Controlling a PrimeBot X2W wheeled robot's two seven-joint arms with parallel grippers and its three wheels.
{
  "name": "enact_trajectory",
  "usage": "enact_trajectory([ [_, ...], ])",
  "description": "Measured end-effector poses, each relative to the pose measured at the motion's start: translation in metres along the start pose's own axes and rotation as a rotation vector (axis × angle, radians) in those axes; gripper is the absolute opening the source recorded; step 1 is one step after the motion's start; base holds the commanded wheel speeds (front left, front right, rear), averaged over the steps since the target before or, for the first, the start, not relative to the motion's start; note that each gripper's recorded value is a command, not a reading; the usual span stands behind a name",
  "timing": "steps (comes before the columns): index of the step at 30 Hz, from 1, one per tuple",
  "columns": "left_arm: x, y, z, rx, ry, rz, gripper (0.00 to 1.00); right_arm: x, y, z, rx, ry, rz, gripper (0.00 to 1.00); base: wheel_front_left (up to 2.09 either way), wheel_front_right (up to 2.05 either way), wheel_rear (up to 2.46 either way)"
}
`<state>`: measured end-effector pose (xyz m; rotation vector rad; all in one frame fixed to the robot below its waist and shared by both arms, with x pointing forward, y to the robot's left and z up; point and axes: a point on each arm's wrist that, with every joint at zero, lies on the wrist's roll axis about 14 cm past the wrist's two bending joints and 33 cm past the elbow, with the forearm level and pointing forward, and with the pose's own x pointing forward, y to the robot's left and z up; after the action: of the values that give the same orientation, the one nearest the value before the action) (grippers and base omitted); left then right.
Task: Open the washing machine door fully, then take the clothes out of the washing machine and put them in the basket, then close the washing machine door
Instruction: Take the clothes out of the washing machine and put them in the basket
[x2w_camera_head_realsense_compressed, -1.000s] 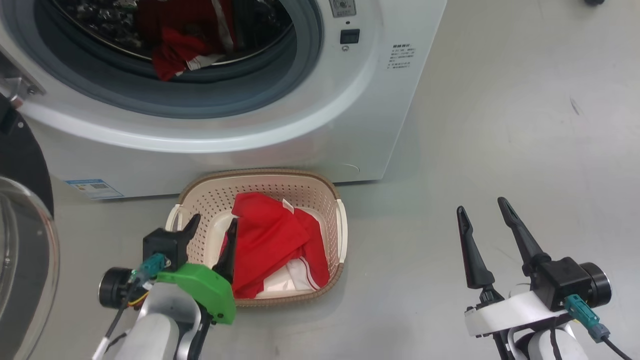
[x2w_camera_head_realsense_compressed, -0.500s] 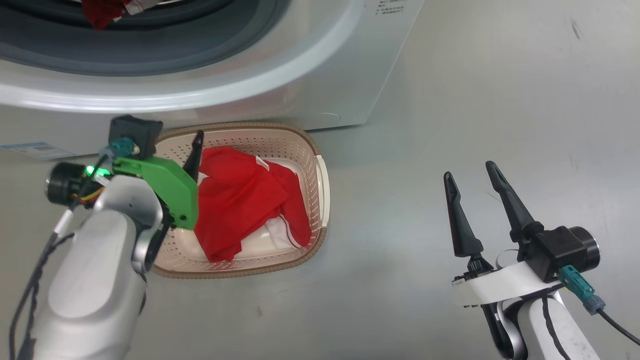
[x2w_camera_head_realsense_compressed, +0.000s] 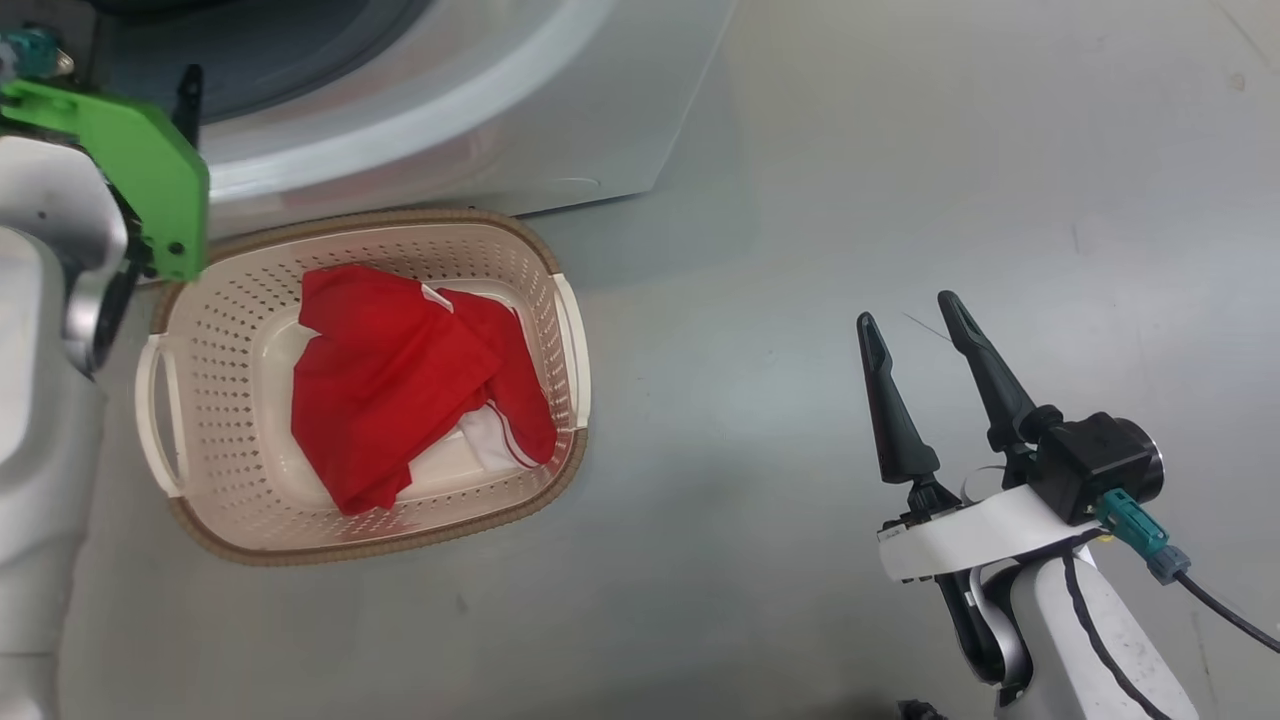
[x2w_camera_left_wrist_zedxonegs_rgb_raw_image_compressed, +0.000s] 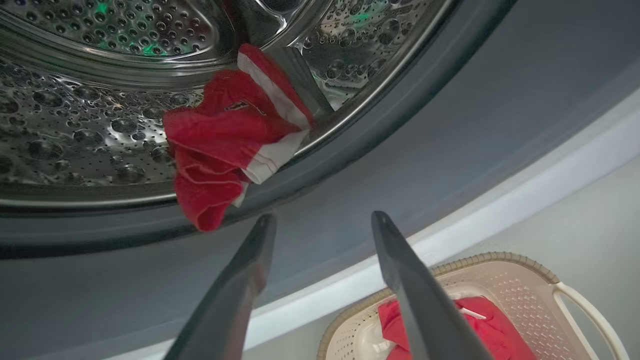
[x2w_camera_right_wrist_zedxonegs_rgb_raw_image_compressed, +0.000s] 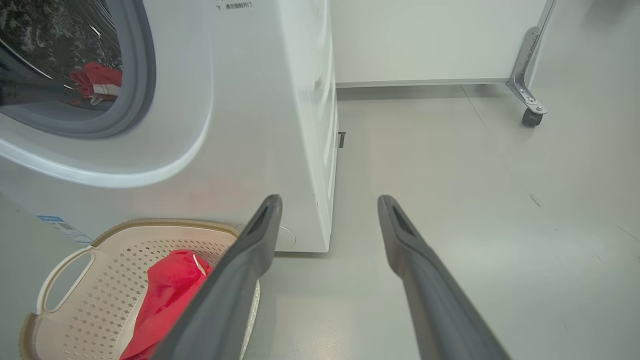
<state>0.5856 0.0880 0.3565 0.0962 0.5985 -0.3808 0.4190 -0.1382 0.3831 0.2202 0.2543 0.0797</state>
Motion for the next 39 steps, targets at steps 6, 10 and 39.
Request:
enact_trajectory([
  [6,0.023,0.015,0.023,0.035,0.009,0.020,1.00,0.000,-0.012,-0.007,0.012,0.023,-0.038,1.00,0.00,0.00,0.00],
  [10,0.035,0.028,0.035,0.038,0.011,0.038,1.00,0.001,-0.017,-0.012,0.025,0.035,-0.054,1.00,0.00,0.00,0.00],
  [39,0.097,0.084,-0.001,-0.014,0.209,0.162,1.00,0.021,-0.033,-0.017,0.073,0.037,-0.102,1.00,0.00,0.00,0.00],
])
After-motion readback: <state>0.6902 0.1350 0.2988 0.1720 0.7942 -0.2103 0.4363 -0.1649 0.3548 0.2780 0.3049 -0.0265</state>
